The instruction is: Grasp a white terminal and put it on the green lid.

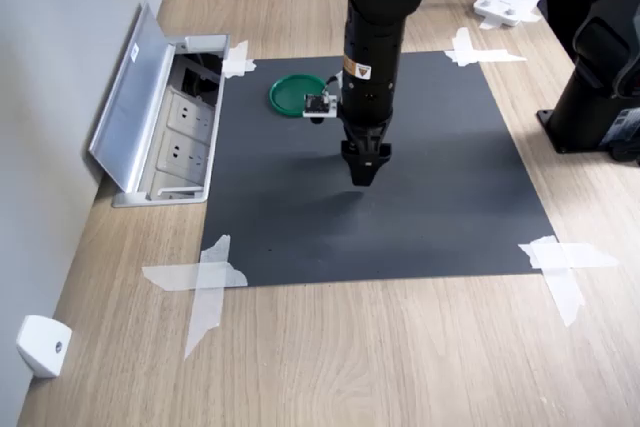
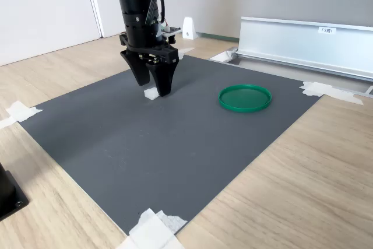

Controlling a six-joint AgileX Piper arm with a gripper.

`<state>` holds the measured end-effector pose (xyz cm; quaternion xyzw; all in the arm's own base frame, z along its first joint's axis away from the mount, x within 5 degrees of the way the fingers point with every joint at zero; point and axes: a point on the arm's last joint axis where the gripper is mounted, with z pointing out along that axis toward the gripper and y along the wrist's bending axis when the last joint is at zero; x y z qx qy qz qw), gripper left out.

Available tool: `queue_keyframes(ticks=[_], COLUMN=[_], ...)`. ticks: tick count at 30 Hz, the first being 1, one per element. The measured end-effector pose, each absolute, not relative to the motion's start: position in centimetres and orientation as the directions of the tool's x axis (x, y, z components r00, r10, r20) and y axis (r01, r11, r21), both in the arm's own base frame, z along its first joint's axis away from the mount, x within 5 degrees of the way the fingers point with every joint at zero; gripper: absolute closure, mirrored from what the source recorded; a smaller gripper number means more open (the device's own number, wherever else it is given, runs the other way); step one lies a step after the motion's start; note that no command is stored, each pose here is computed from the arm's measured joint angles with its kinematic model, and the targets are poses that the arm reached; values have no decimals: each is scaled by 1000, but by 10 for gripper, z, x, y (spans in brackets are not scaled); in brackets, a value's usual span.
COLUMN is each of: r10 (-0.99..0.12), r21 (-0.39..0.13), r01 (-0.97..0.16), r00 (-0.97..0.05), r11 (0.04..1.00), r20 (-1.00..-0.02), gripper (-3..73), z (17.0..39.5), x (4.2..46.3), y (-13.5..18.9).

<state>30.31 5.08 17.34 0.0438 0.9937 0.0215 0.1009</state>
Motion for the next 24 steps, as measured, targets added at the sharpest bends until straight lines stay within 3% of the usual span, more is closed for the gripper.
queue_keyframes(ticks=[10, 14, 18, 23, 24], r10=[61, 59, 49, 46, 46], r21=[30, 28, 15, 13, 13], r01=[56, 54, 47, 45, 45], r00=[-974, -975, -977, -978, -978], r11=[998, 998, 999, 999, 999], r20=[-219, -216, -206, -205, -205], gripper=[-5, 37, 152, 372, 375], z=[170, 168, 167, 167, 167], x=[302, 303, 303, 304, 304], y=[49, 49, 48, 48, 48])
